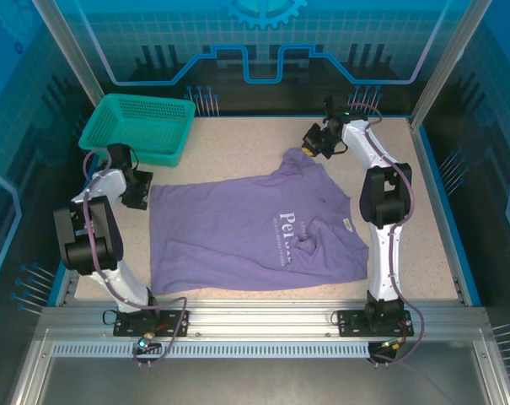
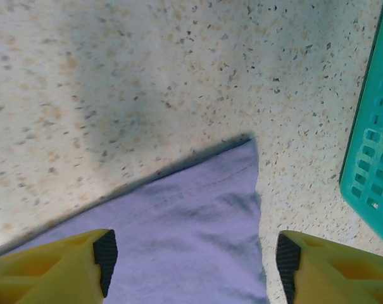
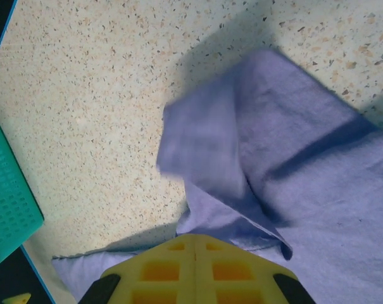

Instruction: Fold and stack the t-shirts

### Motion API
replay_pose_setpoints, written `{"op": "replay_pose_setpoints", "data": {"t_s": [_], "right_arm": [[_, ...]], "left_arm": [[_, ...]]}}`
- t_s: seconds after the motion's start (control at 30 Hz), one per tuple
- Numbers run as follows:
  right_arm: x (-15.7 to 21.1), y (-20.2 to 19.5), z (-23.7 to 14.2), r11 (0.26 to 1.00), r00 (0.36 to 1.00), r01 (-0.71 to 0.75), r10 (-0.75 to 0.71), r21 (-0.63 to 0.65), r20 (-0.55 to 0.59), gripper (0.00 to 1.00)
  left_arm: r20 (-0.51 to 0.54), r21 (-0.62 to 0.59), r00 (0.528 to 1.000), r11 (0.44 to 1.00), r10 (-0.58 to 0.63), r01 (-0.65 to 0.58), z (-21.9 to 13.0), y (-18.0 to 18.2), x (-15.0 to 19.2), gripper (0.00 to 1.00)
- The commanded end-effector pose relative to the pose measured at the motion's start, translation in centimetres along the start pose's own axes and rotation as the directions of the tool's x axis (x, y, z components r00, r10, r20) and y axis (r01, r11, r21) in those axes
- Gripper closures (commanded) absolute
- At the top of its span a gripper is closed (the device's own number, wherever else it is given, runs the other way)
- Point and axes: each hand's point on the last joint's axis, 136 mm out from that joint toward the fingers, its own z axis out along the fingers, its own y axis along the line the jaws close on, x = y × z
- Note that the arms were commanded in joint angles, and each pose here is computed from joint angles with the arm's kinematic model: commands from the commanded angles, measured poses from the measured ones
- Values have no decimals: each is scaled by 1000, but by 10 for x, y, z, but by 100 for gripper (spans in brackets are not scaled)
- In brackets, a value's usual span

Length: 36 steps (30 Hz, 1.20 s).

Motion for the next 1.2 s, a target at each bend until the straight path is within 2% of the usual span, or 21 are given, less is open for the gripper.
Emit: {"op": "replay_pose_setpoints", "data": {"t_s": [0.0,0.17,0.33,0.37,0.43,0.57,1.17], "right_arm": [[-2,2,-13,999,1000,15,-15,-28,6,100],[-2,2,-15,999,1000,23,-23,-28,6,100],[0,-5,-10,1000,1000,0,-1,-13,-10,100],[-1,-8,-8,1000,1000,-8,8,-3,-14,95],[0,-13,-2,1000,999,-12,13,17,-31,77],[-3,-20,17,999,998,-14,16,40,-65,65],[-11,-31,77,995,990,-73,81,71,-120,69]], "left_arm": [[-56,9,996,998,-62,62,11,-7,4,33],[-90,-9,995,999,-41,40,24,-21,3,38],[-98,-27,995,999,-24,22,38,-23,-1,38],[-106,-27,994,1000,-18,15,41,-25,-1,38],[-123,-25,992,1000,-10,7,46,-28,1,38],[-131,-21,991,1000,11,-14,50,-30,1,41],[-165,-61,981,992,98,-109,63,-25,3,45]]}}
